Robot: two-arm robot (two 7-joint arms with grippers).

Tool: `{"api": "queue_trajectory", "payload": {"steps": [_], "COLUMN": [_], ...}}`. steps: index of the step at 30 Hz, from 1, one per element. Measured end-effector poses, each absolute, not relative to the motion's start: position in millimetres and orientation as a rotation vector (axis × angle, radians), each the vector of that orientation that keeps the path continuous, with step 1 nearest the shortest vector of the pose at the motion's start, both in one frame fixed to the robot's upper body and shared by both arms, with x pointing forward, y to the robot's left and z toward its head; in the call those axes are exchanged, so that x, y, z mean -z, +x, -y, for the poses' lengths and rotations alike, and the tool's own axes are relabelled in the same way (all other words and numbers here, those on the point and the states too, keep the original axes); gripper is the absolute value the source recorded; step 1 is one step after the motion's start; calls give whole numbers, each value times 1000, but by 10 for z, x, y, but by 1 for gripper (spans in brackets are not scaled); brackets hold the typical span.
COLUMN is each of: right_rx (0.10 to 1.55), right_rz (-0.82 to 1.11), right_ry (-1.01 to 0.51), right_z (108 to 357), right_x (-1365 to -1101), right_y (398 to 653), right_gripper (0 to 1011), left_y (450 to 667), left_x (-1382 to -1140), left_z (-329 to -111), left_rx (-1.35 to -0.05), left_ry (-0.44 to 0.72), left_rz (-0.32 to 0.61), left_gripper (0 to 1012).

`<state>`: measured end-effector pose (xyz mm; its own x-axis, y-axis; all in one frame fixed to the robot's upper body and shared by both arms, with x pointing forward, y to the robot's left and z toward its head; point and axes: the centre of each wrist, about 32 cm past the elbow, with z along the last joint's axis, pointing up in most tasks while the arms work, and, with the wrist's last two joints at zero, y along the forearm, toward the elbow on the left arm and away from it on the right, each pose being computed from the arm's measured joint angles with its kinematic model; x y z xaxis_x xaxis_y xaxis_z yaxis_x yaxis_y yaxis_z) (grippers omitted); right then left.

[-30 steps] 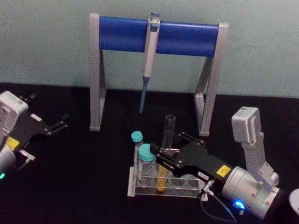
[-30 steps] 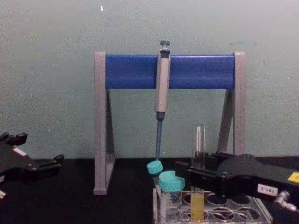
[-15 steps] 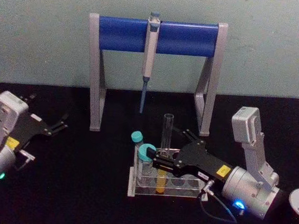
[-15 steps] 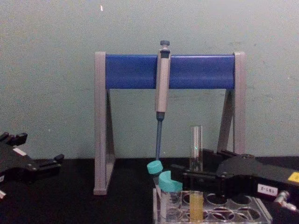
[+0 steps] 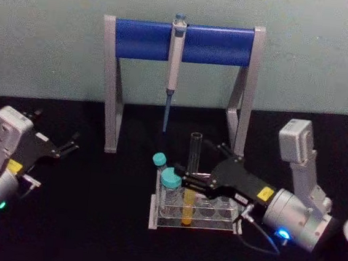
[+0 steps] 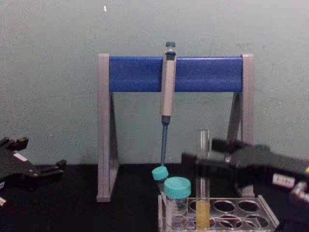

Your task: Pick up the test tube from the test tube rack, shake it, then place it back into the test tube rack.

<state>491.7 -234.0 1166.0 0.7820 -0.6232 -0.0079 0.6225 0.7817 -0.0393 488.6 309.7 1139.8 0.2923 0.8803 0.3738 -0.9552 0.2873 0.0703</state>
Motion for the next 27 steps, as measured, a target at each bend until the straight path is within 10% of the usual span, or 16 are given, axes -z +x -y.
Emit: {"api": "queue_trajectory", "payload": {"steps": [13, 27], "right_rx": [850, 1187], "right_rz": [155, 124], "right_ry": [123, 36], "right_z": [2638, 2794], "right_x": [-11900, -11471], "right_y": [4712, 4288], "right_gripper": [1000, 1000], "left_y": [4886, 4886], "left_x": [-11398, -11398], "left_z": [-3097, -3096], "left_rx": [-1248, -1248], "left_ry": [304, 304], "left_rz": [285, 285], "left_gripper": [1002, 1001]}}
